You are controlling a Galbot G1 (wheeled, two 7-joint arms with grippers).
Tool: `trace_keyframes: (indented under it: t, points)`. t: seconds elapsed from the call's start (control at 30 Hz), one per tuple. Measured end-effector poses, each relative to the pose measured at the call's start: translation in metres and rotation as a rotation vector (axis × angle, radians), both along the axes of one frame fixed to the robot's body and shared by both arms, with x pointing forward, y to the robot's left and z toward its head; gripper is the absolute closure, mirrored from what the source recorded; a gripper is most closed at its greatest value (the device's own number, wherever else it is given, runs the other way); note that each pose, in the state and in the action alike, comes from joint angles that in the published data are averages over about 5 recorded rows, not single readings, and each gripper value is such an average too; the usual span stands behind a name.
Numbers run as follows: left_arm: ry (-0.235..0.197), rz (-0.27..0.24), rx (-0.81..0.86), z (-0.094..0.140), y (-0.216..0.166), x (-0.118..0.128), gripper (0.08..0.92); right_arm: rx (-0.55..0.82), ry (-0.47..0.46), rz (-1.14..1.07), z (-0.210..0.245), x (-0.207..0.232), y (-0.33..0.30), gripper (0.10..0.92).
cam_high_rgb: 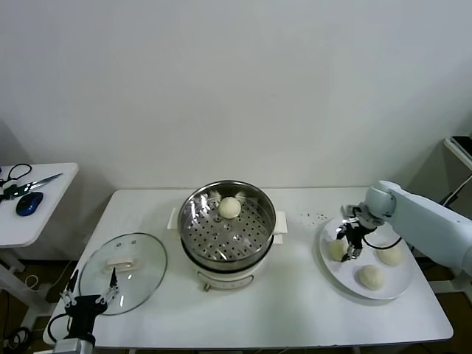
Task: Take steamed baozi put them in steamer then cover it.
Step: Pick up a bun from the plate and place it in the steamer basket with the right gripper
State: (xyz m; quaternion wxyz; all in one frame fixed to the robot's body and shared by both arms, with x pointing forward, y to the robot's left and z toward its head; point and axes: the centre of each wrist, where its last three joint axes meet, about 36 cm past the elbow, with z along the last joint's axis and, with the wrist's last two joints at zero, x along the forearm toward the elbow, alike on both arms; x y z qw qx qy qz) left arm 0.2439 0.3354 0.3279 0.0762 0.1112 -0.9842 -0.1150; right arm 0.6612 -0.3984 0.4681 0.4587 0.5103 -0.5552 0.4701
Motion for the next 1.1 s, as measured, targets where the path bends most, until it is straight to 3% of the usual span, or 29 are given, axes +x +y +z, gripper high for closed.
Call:
trace_keyframes:
  t: [0.3,0.67,0.87,1.1]
  points:
    - [-0.008,-0.011,-0.007,0.001,-0.004,0.003,0.177,0.032,-0.075,0.025,0.085,0.031,0.03,0.329]
    - [-0.029,-0.046,-0.033,0.007,-0.016,0.007,0.177,0.12,-0.157,0.097,0.21,0.065,0.135,0.335]
    - [-0.046,-0.062,-0.048,0.011,-0.024,0.01,0.177,0.159,-0.16,0.155,0.238,0.069,0.213,0.332]
    - [-0.055,-0.074,-0.048,0.013,-0.028,0.015,0.177,0.169,-0.134,0.228,0.235,0.063,0.299,0.333]
